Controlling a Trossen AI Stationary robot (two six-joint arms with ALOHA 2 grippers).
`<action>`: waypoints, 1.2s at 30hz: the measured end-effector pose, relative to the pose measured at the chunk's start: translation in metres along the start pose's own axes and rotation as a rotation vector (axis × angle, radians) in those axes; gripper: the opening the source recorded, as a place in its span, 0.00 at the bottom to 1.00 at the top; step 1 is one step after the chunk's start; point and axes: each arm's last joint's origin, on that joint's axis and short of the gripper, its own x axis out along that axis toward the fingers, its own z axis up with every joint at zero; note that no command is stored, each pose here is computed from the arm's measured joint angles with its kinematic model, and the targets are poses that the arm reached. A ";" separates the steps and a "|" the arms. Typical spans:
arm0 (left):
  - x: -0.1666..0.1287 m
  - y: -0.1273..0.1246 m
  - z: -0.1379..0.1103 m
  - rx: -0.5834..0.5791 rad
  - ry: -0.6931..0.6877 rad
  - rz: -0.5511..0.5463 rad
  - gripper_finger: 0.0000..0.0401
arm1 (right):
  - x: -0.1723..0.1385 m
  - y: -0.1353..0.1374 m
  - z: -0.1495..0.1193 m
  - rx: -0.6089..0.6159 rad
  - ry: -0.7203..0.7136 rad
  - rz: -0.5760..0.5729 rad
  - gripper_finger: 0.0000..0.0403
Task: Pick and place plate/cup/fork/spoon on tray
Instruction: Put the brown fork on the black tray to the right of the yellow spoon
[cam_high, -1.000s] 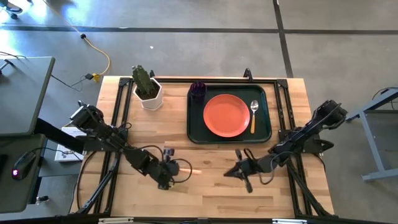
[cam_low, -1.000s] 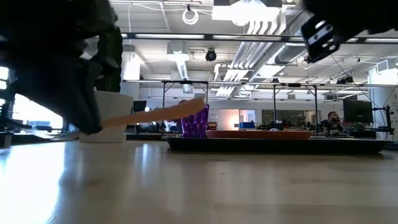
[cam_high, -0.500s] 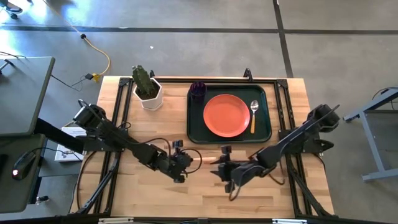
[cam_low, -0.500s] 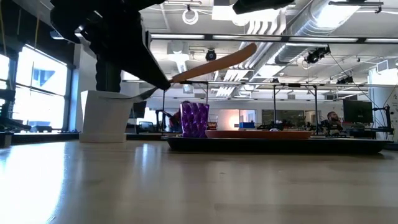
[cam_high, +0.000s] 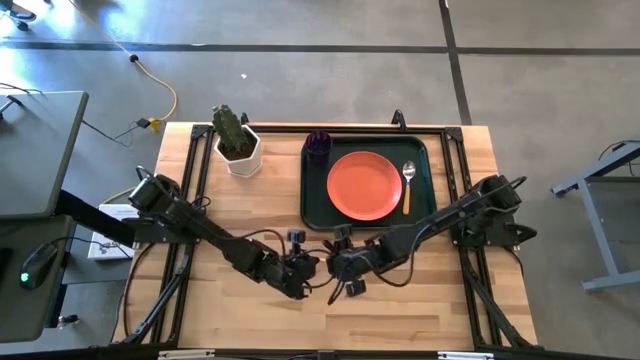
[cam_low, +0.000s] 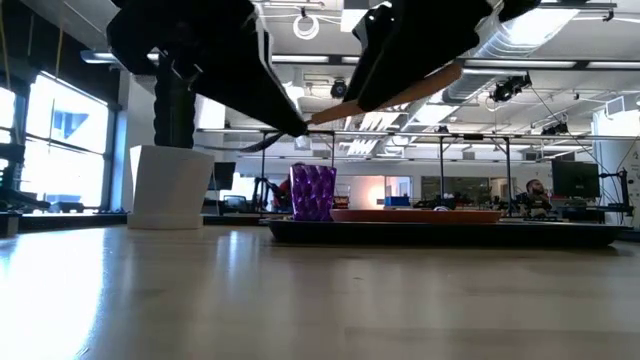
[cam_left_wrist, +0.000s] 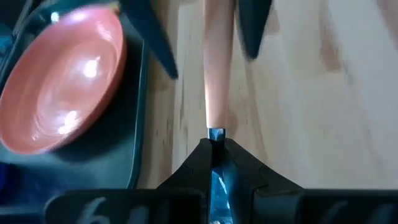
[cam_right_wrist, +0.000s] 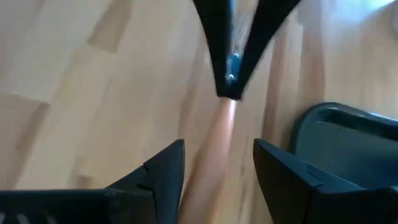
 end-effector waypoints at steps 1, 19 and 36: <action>0.000 0.000 0.001 -0.003 -0.007 0.003 0.04 | 0.000 0.000 0.000 0.010 0.003 0.011 0.45; -0.004 -0.002 0.001 0.011 -0.009 0.019 0.08 | 0.000 -0.002 -0.005 0.126 0.046 -0.028 0.11; -0.030 0.002 -0.050 -0.254 0.049 0.458 0.29 | -0.057 0.009 -0.140 0.915 -0.023 -0.695 0.11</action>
